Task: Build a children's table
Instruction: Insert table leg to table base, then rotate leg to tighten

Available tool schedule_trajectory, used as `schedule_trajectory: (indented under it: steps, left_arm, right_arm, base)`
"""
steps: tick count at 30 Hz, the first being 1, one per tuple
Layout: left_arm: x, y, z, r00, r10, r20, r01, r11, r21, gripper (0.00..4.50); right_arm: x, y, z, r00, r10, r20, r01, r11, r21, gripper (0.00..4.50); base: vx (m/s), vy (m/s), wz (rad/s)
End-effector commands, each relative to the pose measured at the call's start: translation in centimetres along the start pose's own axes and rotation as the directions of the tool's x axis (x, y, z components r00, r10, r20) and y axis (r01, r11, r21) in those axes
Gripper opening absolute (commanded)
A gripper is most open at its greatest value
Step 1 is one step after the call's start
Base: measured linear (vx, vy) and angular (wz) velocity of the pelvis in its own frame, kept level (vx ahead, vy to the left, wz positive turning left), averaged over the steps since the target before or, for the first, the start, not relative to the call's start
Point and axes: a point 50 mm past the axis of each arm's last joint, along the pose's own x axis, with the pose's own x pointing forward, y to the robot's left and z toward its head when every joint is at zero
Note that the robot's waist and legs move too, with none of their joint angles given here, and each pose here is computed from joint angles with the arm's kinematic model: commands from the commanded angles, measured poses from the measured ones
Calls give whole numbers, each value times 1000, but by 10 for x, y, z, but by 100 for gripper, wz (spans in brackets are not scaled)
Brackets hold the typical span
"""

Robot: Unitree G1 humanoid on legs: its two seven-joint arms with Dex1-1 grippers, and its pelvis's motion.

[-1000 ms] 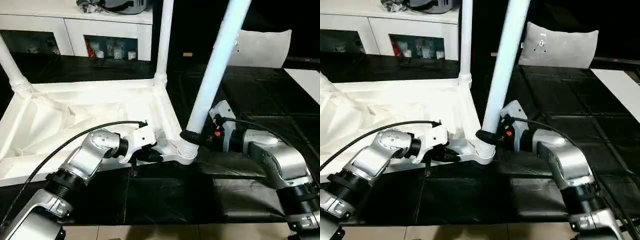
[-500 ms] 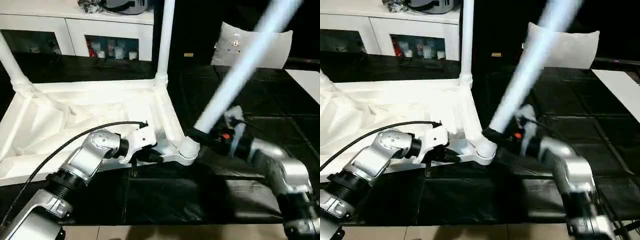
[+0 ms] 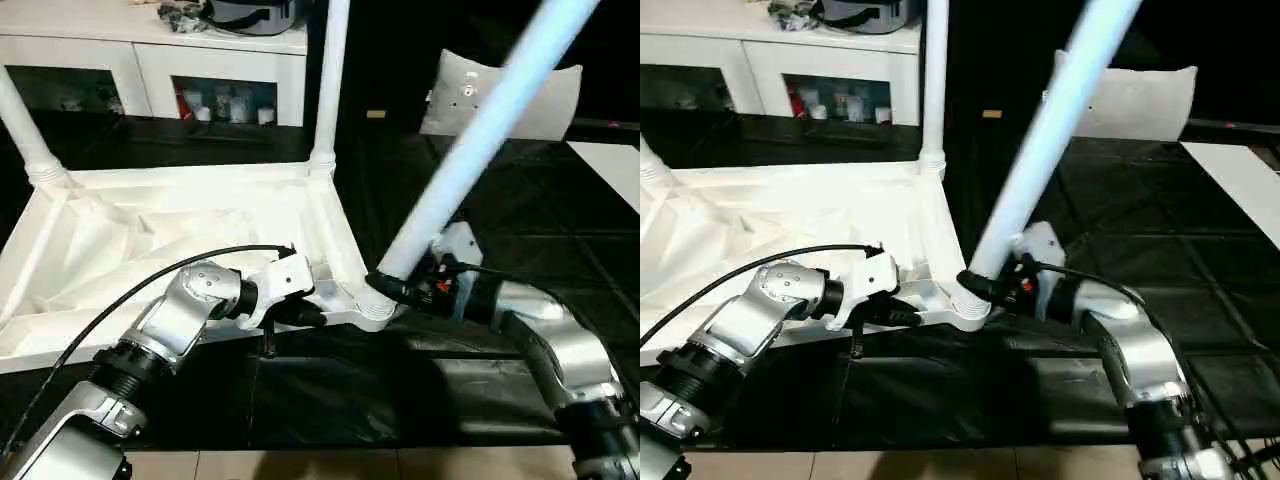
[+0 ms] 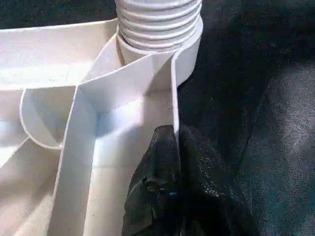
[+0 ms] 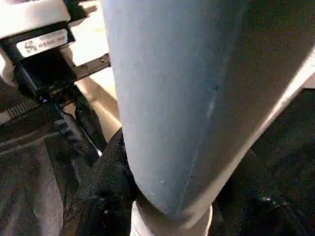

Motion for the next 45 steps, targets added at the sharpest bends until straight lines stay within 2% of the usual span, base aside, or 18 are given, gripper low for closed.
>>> schedule_trajectory:
  steps: [1, 5, 10, 20, 23, 25, 28, 31, 34, 37, 45]
  left_arm:
    - [-2, -1, -8, 997, -36, -67, 37, 999, 8, 0]
    - [-5, 6, -5, 995, -39, -89, 43, 998, 36, 0]
    - [-8, 13, -1, 994, -48, -98, 53, 997, 51, 0]
    - [-6, 12, -4, 996, -47, -71, 48, 999, 9, 0]
    - [-5, 10, -4, 998, -23, -56, 21, 999, -38, 0]
    - [-3, 6, -2, 999, 31, -31, -34, 995, -98, 0]
    - [5, 0, 4, 994, 111, 12, -107, 978, -177, 0]
    - [15, -7, 8, 985, 173, 10, -166, 960, -224, 0]
    - [25, -11, 15, 975, 222, -7, -217, 945, -245, 0]
    - [36, -17, 31, 967, 255, -4, -249, 939, -239, 0]
    - [31, -16, 29, 960, 277, -44, -280, 941, -189, 0]
  right_arm:
    - [-5, 2, -37, 984, 12, -176, 5, 995, 98, 184]
    - [-2, 4, -40, 972, 95, -217, -71, 991, 115, 184]
    - [3, 2, -36, 961, 160, -227, -133, 983, 130, 184]
    - [5, 6, -34, 963, 169, -208, -141, 979, 145, 184]
    - [7, 7, -33, 973, 106, -204, -76, 986, 148, 184]
    - [11, 6, -34, 977, -12, -214, 47, 986, 157, 184]
    - [19, 7, -32, 971, -129, -203, 172, 963, 210, 184]
    - [27, 7, -29, 954, -218, -208, 267, 932, 247, 184]
    - [35, 8, -28, 938, -271, -217, 325, 906, 272, 184]
    - [44, 11, -28, 913, -327, -243, 392, 870, 300, 184]
    - [49, 9, -23, 899, -356, -253, 421, 862, 283, 184]
  base:
    - [0, 0, 0]
    - [0, 0, 0]
    - [0, 0, 0]
    - [0, 0, 0]
    - [0, 0, 0]
    - [0, 0, 0]
    - [0, 0, 0]
    - [0, 0, 0]
    - [0, 0, 0]
    - [0, 0, 0]
    - [0, 0, 0]
